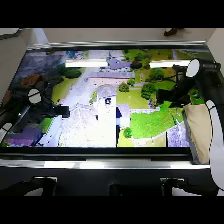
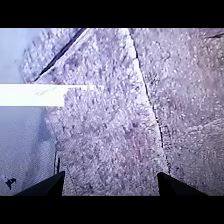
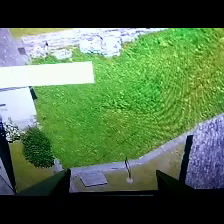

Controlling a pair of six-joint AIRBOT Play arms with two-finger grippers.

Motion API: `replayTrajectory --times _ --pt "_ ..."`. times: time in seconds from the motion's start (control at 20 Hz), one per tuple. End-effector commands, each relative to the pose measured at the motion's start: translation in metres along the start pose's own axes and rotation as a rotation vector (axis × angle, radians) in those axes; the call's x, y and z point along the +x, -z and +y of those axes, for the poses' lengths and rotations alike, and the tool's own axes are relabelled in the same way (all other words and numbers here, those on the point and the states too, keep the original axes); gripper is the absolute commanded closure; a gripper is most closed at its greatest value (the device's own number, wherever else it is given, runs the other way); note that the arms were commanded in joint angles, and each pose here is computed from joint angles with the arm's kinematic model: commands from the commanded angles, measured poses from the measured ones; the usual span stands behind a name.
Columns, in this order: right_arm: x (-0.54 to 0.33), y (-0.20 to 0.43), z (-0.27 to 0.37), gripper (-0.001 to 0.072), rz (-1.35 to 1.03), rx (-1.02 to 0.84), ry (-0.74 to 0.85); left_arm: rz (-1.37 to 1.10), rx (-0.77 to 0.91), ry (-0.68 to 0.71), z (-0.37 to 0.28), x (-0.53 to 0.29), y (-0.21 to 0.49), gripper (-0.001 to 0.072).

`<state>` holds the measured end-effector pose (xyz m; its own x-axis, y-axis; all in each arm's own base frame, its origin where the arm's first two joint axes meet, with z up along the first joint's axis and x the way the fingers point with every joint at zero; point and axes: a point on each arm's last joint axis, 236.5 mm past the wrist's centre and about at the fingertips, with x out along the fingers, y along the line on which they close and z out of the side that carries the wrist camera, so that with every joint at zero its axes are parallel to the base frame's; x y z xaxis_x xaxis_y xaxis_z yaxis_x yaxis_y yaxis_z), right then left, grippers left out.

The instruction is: Fold the shirts.

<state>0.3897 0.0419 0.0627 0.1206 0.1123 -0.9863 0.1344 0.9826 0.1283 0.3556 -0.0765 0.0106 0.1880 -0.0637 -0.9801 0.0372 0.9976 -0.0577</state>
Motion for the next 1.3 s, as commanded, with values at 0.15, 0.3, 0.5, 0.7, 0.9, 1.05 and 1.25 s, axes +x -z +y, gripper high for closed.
replayTrajectory --times 0.15,0.3,0.5,0.7,0.9,1.05,1.25 --pt "0.0 0.0 0.0 0.0069 -0.001 0.001 0.0 0.001 0.0 -0.001 0.0 0.0 0.0 -0.0013" --pt "0.0 0.0 0.0 0.0069 -0.001 0.001 0.0 0.0 0.0 0.0 0.0 0.0 0.0 -0.0013" --pt "0.0 0.0 0.0 0.0069 -0.001 0.001 0.0 0.0 0.0 0.0 0.0 0.0 0.0 -0.0013" --pt "0.0 0.0 0.0 0.007 -0.002 0.001 -0.001 0.001 0.0 -0.001 0.0 0.0 0.0 -0.0013" --pt "-0.002 -0.028 0.005 0.0069 -0.118 0.001 -0.024 -0.132 -0.02 0.022 -0.005 -0.001 -0.031 -0.0013" --pt "-0.005 -0.043 0.008 0.0069 -0.184 0.001 -0.036 -0.173 -0.02 0.03 -0.007 -0.003 -0.041 -0.0013" --pt "-0.009 -0.062 0.012 0.0069 -0.264 0.004 -0.052 -0.284 -0.02 0.049 -0.011 -0.009 -0.067 -0.0013"
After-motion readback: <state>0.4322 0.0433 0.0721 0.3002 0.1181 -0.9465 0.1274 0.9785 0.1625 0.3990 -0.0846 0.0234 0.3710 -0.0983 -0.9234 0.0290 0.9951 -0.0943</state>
